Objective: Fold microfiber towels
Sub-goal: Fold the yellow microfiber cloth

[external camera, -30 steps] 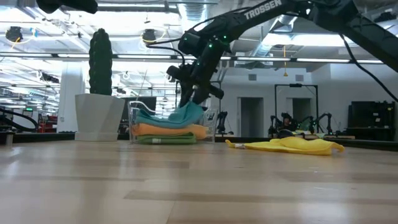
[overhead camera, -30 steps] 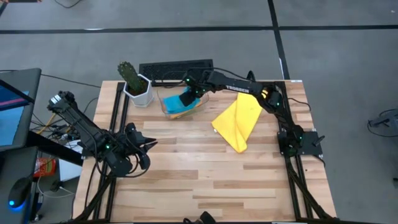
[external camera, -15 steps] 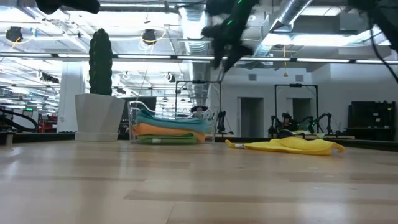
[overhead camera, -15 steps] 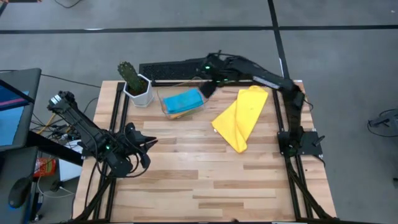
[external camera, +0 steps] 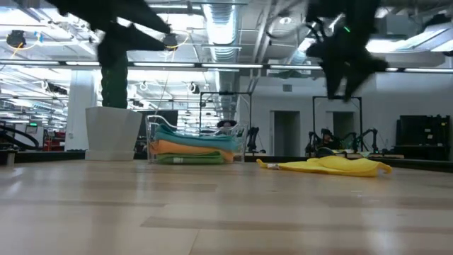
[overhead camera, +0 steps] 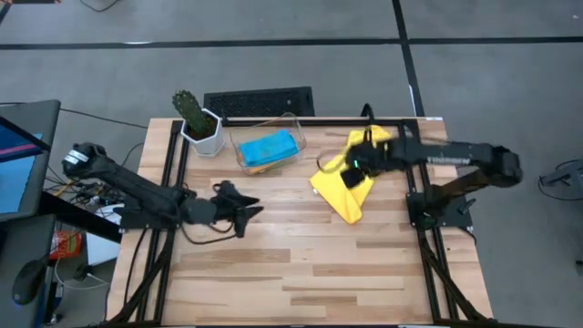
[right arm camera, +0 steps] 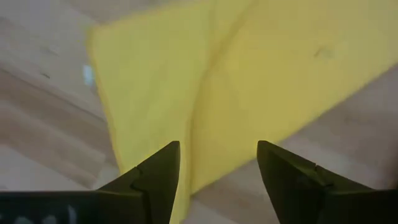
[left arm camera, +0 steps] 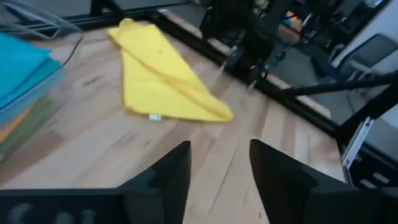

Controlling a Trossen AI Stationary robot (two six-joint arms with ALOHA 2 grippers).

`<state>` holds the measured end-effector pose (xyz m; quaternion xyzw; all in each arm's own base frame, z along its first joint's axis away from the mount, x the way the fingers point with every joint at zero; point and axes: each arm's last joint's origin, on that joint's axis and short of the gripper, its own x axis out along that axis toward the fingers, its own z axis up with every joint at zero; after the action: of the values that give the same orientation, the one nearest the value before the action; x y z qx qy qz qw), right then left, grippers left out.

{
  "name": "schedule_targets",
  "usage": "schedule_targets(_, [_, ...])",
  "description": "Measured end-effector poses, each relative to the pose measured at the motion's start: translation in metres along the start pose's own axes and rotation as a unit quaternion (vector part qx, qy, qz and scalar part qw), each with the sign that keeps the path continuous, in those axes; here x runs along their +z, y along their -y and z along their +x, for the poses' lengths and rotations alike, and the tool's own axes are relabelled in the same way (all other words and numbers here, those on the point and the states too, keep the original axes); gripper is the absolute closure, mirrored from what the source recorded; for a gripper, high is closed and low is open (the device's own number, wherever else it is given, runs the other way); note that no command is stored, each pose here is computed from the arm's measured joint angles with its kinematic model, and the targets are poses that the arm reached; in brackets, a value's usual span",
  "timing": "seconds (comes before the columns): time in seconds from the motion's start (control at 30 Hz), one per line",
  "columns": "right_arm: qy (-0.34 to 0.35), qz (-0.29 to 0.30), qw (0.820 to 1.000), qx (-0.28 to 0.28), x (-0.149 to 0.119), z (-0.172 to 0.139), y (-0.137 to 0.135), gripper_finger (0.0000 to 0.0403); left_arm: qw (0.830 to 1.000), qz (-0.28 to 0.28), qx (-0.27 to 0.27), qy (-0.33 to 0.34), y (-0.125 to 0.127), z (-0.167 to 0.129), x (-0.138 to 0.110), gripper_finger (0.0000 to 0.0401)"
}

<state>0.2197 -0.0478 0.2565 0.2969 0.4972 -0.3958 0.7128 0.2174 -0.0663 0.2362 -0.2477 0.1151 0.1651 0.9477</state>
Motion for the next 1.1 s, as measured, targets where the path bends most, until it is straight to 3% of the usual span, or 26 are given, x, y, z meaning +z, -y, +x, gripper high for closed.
schedule_targets(0.27, [-0.046,0.058,0.996,0.043,-0.072,0.056,0.003,0.0163,0.998,0.016,-0.068,-0.008,-0.013,0.069,0.003,0.0221])
schedule_targets(0.47, [-0.048,0.070,0.994,0.066,-0.099,0.068,-0.008,0.0163,0.996,0.037,-0.071,-0.046,-0.018,0.128,0.000,0.0220])
schedule_targets(0.73, [-0.065,0.042,0.996,0.042,-0.118,0.089,-0.026,0.0172,0.990,0.039,-0.109,-0.077,-0.026,0.185,0.009,0.0220])
schedule_targets(0.83, [-0.064,0.039,0.996,0.041,-0.121,0.092,-0.029,0.0210,0.991,0.035,-0.101,-0.074,-0.034,0.199,0.014,0.0220])
schedule_targets(0.97, [-0.064,0.037,0.996,0.049,-0.124,0.095,-0.033,0.0303,0.991,0.025,-0.102,-0.082,-0.041,0.211,0.015,0.0220])
schedule_targets(1.03, [-0.070,0.038,0.995,0.066,-0.124,0.091,-0.035,0.0359,0.991,0.026,-0.100,-0.087,-0.042,0.213,0.013,0.0220])
schedule_targets(1.1, [-0.082,0.035,0.991,0.098,-0.126,0.084,-0.040,0.0386,0.990,0.042,-0.083,-0.107,-0.046,0.213,0.008,0.0220])
